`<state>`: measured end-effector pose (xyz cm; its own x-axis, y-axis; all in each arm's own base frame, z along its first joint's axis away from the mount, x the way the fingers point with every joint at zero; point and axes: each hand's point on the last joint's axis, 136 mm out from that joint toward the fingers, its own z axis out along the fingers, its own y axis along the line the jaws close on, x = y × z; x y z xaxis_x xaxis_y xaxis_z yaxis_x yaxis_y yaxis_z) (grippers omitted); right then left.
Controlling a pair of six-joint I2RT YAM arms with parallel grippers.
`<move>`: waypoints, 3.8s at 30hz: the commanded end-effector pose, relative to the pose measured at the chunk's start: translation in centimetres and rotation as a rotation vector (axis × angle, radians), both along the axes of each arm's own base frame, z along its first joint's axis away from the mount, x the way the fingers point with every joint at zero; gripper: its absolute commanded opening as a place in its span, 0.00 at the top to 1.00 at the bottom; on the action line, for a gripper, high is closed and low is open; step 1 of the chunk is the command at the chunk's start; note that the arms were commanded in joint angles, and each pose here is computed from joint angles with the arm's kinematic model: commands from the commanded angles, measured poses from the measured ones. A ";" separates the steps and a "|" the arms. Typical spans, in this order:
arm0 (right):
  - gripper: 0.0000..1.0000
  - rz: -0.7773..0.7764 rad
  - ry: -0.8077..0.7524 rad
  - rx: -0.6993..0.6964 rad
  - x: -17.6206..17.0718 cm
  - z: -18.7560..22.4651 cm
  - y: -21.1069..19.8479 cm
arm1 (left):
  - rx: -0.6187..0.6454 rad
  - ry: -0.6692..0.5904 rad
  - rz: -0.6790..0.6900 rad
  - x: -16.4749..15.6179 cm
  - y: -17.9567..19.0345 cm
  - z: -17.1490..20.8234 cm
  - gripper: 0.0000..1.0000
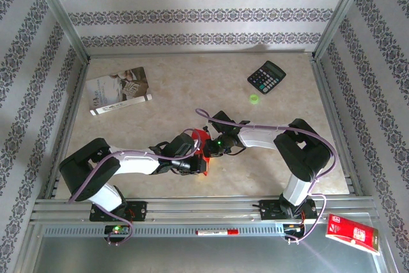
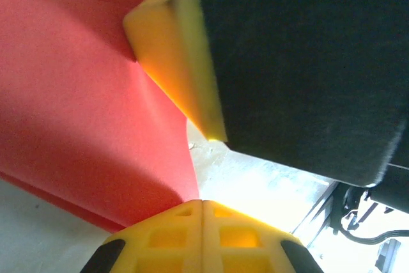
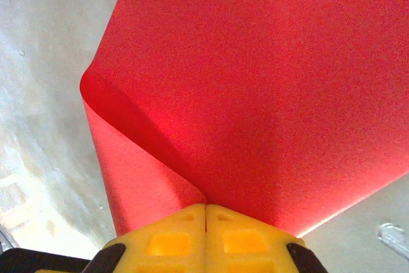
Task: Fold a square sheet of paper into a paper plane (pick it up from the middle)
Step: Third fold the triangle at the center of the table.
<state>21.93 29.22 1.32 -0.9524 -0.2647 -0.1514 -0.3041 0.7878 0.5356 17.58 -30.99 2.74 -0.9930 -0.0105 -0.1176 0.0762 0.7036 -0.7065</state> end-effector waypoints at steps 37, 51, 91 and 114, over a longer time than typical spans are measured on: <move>0.94 0.009 0.087 -0.169 -2.5 -3.6 -3.0 | 0.012 -0.012 -0.139 -3.2 1.1 1.2 0.98; 0.92 0.018 0.087 -0.159 -2.5 -3.4 -2.6 | 0.058 0.015 -0.144 -2.8 0.7 -1.4 0.96; 0.91 0.048 0.091 -0.143 -2.6 -3.2 -2.0 | 0.094 0.007 -0.003 0.8 3.2 -1.8 0.96; 0.92 0.051 0.095 -0.151 -2.6 -3.5 -2.2 | 0.153 0.025 -0.068 -1.0 3.5 -3.1 0.95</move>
<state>21.48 29.27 1.18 -0.9456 -0.2976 -0.1310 -0.3208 0.7882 0.5251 17.85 -28.87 1.64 -0.9912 0.0372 -0.1273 0.1122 0.7473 -0.6550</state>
